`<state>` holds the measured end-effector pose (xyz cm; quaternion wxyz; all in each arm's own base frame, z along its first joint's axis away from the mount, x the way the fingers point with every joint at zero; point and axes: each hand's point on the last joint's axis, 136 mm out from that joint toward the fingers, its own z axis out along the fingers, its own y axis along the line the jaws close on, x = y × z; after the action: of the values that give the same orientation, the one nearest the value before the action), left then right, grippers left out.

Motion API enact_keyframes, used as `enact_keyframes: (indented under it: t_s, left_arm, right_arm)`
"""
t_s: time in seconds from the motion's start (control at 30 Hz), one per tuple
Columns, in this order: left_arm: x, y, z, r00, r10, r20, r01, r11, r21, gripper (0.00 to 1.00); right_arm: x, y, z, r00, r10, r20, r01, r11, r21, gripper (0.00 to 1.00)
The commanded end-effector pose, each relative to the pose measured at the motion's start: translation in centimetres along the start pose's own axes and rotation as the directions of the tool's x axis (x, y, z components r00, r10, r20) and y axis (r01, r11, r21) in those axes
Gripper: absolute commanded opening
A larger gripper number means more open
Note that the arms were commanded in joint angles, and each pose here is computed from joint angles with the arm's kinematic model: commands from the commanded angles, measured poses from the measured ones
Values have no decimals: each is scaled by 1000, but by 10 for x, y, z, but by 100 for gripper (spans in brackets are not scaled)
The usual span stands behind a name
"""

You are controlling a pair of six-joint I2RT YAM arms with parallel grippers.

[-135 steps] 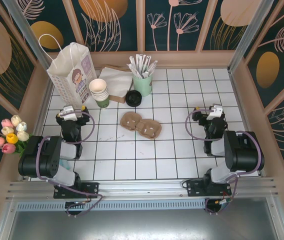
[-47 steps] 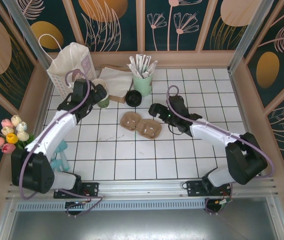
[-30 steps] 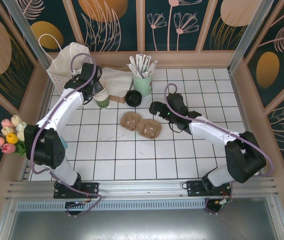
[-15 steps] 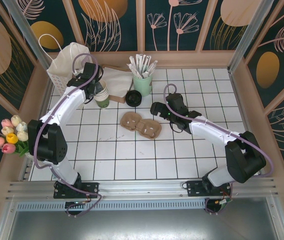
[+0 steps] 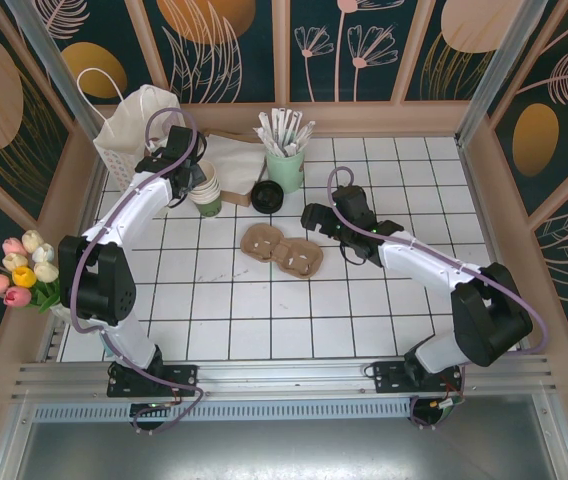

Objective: Pack the takeout coffee

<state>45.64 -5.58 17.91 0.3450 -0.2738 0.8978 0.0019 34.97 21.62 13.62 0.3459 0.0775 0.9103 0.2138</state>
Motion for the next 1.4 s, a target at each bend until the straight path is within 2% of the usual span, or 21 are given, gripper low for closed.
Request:
enact_keyframes:
  t_s: [0.0, 0.33, 0.4, 0.77, 0.9, 1.03, 1.2, 1.37]
  left_arm:
    - [-1, 1, 4, 1000, 2, -5, -2, 1000, 1, 0]
    - [-17, -5, -6, 999, -48, -25, 50, 992, 112, 0]
    - [-27, -6, -20, 998, -62, 1, 61, 989, 137, 0]
    - [-47, -6, -42, 997, -60, 55, 51, 986, 157, 0]
    - [-60, -15, -67, 995, -51, 86, 30, 974, 223, 0]
    - [-67, -23, -98, 996, 17, 89, -42, 958, 285, 0]
    - [-69, -15, -132, 992, 89, 89, -111, 950, 291, 0]
    - [-48, 4, -155, 984, 174, 33, -176, 946, 274, 0]
  right_arm:
    - [-16, 8, -12, 998, -5, 57, 6, 1000, -8, 99]
    - [-24, 14, -14, 996, -20, 82, 22, 999, -26, 99]
    - [-26, 15, -14, 996, -23, 86, 25, 999, -25, 99]
    - [-26, 18, -13, 996, -43, 83, 46, 998, -33, 99]
    - [-21, 27, -15, 997, -59, 56, 64, 995, -78, 99]
    - [-14, 40, -14, 1000, -12, -3, 12, 992, -129, 99]
    - [2, 66, -11, 988, 70, -140, -94, 980, -176, 99]
    - [24, 102, -1, 971, 10, -239, -75, 961, -265, 99]
